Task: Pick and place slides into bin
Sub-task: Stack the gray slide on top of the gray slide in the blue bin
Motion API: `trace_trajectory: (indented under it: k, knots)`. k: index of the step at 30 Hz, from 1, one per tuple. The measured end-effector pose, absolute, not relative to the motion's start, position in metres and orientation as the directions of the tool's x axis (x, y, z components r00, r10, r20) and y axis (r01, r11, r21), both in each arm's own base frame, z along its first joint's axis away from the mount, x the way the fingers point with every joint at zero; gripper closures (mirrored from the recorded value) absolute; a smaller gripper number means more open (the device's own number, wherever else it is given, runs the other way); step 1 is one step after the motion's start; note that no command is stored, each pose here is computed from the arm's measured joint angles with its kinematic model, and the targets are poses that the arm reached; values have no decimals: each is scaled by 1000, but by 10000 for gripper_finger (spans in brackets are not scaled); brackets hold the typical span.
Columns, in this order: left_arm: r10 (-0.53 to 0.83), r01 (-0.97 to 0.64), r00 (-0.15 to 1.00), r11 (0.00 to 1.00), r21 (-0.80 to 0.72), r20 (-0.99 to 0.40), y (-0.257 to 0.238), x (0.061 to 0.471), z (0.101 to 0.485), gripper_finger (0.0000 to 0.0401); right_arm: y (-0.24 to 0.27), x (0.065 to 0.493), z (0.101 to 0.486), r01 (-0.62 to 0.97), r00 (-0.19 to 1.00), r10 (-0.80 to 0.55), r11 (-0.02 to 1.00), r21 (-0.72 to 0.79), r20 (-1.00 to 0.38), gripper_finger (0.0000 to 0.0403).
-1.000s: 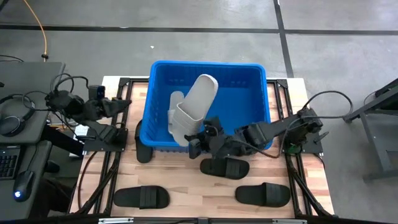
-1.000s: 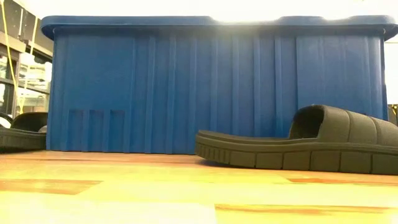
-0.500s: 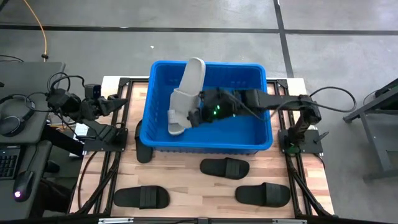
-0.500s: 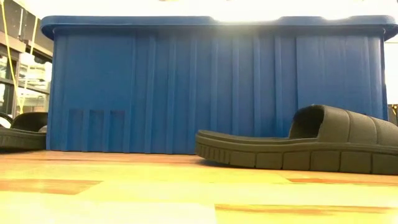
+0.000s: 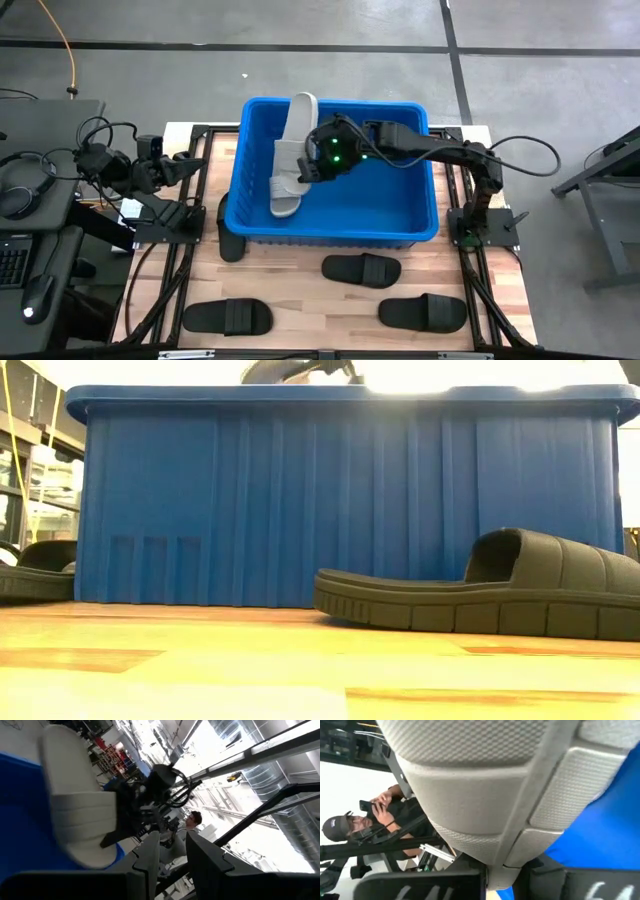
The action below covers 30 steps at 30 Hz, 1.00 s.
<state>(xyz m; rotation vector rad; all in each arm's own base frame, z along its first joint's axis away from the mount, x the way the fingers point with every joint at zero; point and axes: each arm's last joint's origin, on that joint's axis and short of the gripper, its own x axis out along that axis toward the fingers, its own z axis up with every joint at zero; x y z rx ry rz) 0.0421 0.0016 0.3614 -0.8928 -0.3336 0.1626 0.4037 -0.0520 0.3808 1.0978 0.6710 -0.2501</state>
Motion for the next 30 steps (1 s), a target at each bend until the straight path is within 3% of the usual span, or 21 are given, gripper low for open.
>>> trace_trajectory:
  k: [10, 19, 30]
  knots:
    - [273, 5, 937, 614, -789, 218, 2, 42, 361, 313, -69, 434, 334, 532, 714, 272, 388, 752, -645, 383]
    - [236, 32, 946, 620, -784, 225, 1, 42, 362, 313, -99, 452, 295, 554, 676, 431, 238, 798, -598, 383]
    - [212, 49, 952, 609, -791, 222, 0, 43, 361, 313, -110, 465, 260, 629, 639, 466, 141, 764, -612, 383]
